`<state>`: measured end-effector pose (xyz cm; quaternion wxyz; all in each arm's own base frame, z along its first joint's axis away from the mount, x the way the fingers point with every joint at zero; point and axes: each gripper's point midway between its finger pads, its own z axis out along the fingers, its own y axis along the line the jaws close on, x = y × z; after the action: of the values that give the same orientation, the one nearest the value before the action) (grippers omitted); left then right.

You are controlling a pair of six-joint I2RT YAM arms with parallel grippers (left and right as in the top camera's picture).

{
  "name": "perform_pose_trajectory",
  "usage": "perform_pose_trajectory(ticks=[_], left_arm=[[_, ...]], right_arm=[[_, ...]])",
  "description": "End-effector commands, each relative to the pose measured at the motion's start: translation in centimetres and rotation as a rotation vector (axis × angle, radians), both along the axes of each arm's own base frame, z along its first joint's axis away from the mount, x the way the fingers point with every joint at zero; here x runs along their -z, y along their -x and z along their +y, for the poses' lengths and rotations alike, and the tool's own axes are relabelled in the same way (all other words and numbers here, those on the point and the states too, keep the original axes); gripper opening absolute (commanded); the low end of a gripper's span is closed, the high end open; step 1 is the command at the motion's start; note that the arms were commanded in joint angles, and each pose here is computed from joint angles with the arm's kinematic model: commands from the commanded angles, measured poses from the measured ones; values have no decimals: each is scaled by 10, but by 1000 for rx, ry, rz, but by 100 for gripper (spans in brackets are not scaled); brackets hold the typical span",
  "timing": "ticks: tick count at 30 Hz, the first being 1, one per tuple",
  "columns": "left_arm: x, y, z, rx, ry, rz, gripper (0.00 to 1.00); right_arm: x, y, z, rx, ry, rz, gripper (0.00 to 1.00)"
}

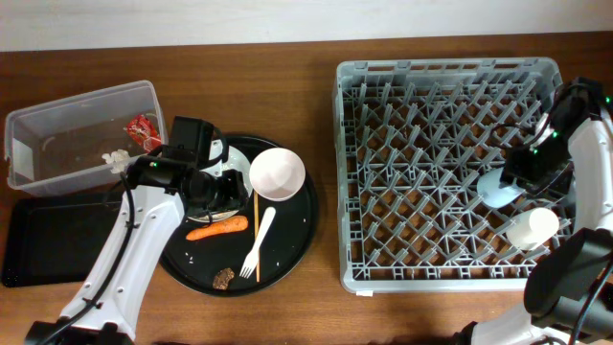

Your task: Sort waste into correct bins and load items into the dishwasher rack

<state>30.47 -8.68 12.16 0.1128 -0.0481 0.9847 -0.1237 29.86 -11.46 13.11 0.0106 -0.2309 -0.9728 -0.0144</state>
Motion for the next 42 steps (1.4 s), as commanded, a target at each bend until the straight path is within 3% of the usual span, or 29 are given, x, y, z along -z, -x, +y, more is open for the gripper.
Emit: perform_pose_trajectory(ticks=[1, 12, 18, 23, 32, 42], left_arm=[[-5, -1, 1, 15, -5, -21, 58], [-4, -5, 8, 1, -45, -34, 63], [-13, -30, 9, -13, -58, -146, 63], [-20, -59, 5, -18, -46, -254, 62], [49, -72, -4, 0, -37, -112, 61], [92, -74, -21, 40, -32, -43, 41]], right_arm=[[-21, -2, 18, -46, -41, -72, 56], [-94, 25, 91, -279, -118, -291, 65], [-88, 30, 143, -494, -145, -258, 74], [-72, 32, 160, -558, -156, -235, 75], [-59, 36, 160, -556, -160, -207, 75], [-58, 36, 160, -555, -161, -203, 75]])
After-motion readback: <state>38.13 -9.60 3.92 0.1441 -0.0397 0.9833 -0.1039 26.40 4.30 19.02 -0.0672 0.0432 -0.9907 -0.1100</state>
